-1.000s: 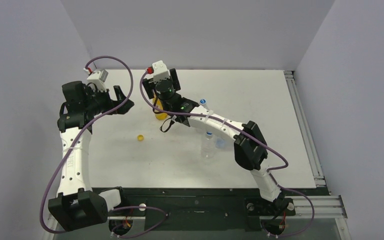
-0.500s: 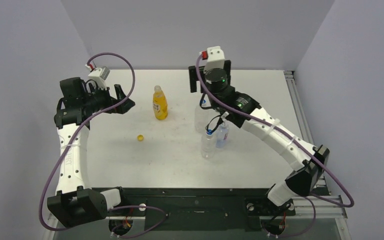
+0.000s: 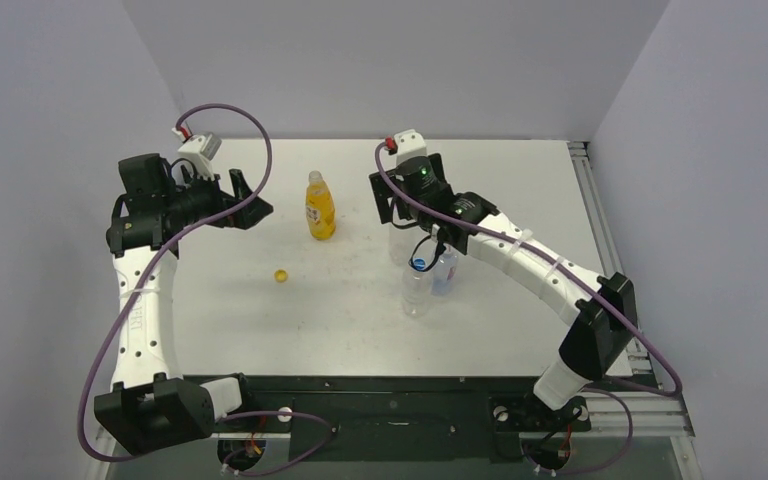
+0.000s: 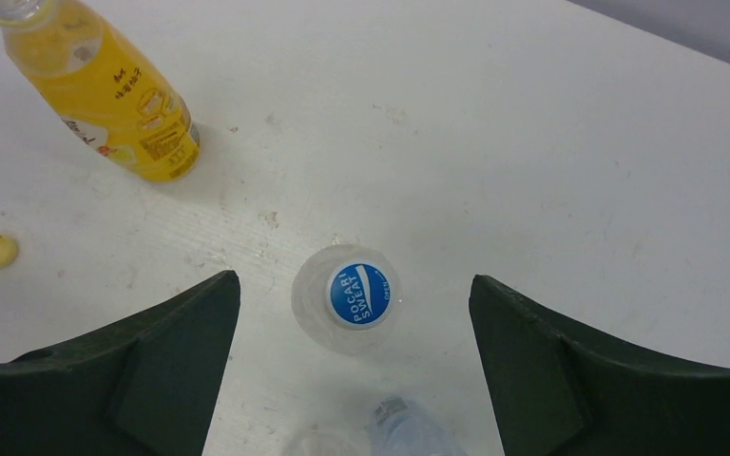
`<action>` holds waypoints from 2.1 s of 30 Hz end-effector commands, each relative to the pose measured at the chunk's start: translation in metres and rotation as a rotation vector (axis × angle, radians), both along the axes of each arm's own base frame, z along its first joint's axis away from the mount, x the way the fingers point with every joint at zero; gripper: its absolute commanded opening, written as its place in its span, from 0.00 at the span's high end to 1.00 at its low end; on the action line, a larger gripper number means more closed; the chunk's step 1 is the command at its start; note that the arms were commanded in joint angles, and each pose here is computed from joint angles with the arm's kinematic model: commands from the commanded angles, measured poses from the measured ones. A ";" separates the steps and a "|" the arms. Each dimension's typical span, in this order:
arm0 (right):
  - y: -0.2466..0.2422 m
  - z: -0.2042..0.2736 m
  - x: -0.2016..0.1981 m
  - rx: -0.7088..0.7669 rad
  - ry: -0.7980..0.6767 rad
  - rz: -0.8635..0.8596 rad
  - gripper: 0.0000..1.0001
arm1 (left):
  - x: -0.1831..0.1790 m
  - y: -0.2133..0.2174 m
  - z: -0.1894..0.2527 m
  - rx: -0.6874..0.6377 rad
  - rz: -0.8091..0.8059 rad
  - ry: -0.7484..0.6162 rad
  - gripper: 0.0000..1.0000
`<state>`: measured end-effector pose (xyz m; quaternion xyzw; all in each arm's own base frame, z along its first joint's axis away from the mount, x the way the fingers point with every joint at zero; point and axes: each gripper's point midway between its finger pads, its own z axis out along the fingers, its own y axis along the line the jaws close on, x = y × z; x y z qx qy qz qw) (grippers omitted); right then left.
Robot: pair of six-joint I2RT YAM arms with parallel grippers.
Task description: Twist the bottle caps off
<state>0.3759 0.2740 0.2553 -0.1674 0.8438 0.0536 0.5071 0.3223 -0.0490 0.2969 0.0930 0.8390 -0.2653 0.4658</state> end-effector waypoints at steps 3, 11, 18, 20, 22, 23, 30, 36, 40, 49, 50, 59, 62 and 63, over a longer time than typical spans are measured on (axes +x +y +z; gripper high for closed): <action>0.010 -0.017 0.007 0.052 0.032 0.006 0.14 | -0.002 -0.004 0.021 -0.002 -0.041 -0.066 0.03; 0.015 -0.044 0.007 0.047 0.076 0.014 0.23 | -0.005 -0.012 0.023 -0.030 -0.088 -0.059 0.03; 0.018 -0.054 0.009 0.046 0.087 0.017 0.46 | -0.004 -0.016 0.026 -0.043 -0.097 -0.076 0.04; 0.018 -0.054 0.010 0.046 0.084 0.016 0.54 | -0.004 -0.021 0.021 -0.064 -0.113 -0.077 0.04; 0.018 -0.050 0.009 0.047 0.078 0.014 0.62 | -0.006 -0.025 0.021 -0.073 -0.136 -0.093 0.03; 0.016 -0.046 0.009 0.049 0.068 0.008 0.64 | -0.007 -0.029 0.023 -0.075 -0.156 -0.104 0.03; 0.014 -0.007 -0.004 0.059 -0.003 0.025 0.80 | -0.028 -0.047 0.034 -0.059 -0.263 -0.185 0.03; 0.036 0.033 -0.045 0.053 -0.101 0.103 0.81 | -0.053 -0.064 0.026 -0.038 -0.377 -0.208 0.04; 0.052 0.068 -0.076 0.103 -0.157 0.160 0.82 | -0.072 -0.073 0.018 0.002 -0.473 -0.234 0.03; 0.084 0.124 -0.150 0.276 -0.164 0.335 0.78 | -0.122 -0.093 0.047 0.029 -0.620 -0.559 0.03; 0.088 0.130 -0.159 0.307 -0.158 0.359 0.77 | -0.125 -0.097 0.055 0.019 -0.635 -0.597 0.03; 0.110 0.163 -0.201 0.471 -0.131 0.486 0.74 | -0.139 -0.112 0.057 0.113 -0.686 -0.733 0.03; 0.112 0.170 -0.206 0.514 -0.124 0.504 0.73 | -0.137 -0.110 0.058 0.164 -0.663 -0.775 0.03; 0.113 0.172 -0.207 0.523 -0.123 0.510 0.72 | -0.138 -0.110 0.055 0.173 -0.674 -0.771 0.03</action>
